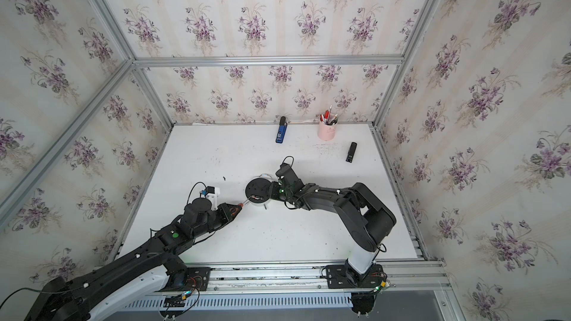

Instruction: Remove the battery from the alarm

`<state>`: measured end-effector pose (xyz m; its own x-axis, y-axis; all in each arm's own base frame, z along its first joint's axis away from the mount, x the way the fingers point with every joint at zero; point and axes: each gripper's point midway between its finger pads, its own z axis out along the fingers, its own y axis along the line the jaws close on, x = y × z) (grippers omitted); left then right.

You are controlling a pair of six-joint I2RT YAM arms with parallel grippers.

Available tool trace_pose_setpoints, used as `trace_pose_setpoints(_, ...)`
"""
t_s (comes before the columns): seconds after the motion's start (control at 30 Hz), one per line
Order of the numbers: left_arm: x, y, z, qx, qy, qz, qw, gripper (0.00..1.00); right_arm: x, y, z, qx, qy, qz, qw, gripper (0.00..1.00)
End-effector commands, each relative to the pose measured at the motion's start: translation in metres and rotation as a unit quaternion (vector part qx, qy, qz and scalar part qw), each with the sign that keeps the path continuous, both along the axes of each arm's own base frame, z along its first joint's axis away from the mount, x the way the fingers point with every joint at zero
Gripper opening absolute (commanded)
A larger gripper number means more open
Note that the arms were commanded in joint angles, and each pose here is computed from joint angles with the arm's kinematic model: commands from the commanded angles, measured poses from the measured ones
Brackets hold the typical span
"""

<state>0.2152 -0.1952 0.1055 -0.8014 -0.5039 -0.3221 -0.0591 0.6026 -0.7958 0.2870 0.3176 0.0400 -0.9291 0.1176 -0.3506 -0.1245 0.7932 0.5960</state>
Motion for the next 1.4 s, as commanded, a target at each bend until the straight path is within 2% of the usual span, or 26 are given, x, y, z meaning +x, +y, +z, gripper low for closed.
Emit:
trace_pose_setpoints(0.0, -0.024, -0.054, 0.084, -0.155, -0.099, -0.16, 0.97, 0.0, -0.061, -0.021, -0.045, -0.067, 0.12, 0.067, 0.988, 0.26)
trace_pose_setpoints(0.33, -0.033, -0.061, 0.118, -0.2, -0.153, -0.197, 0.947, 0.0, -0.063, -0.019, -0.05, -0.067, 0.127, 0.072, 0.987, 0.25)
trace_pose_setpoints(0.6, -0.038, -0.06, 0.151, -0.253, -0.198, -0.204, 0.925, 0.0, -0.064, -0.018, -0.055, -0.069, 0.135, 0.075, 0.986, 0.24)
trace_pose_setpoints(0.8, -0.037, -0.059, 0.163, -0.265, -0.217, -0.2, 0.918, 0.0, -0.066, -0.018, -0.059, -0.071, 0.14, 0.077, 0.985, 0.24)
trace_pose_setpoints(1.13, -0.038, -0.055, 0.215, -0.31, -0.268, -0.195, 0.891, 0.0, -0.068, -0.017, -0.061, -0.076, 0.145, 0.08, 0.983, 0.23)
trace_pose_setpoints(1.23, -0.039, -0.055, 0.22, -0.319, -0.271, -0.196, 0.887, 0.0, -0.067, -0.016, -0.063, -0.078, 0.145, 0.081, 0.983, 0.23)
trace_pose_setpoints(1.33, -0.039, -0.057, 0.213, -0.311, -0.26, -0.199, 0.892, 0.0, -0.068, -0.015, -0.062, -0.077, 0.146, 0.081, 0.983, 0.23)
trace_pose_setpoints(1.37, -0.038, -0.056, 0.205, -0.303, -0.251, -0.194, 0.898, 0.0, -0.068, -0.017, -0.063, -0.079, 0.146, 0.079, 0.983, 0.23)
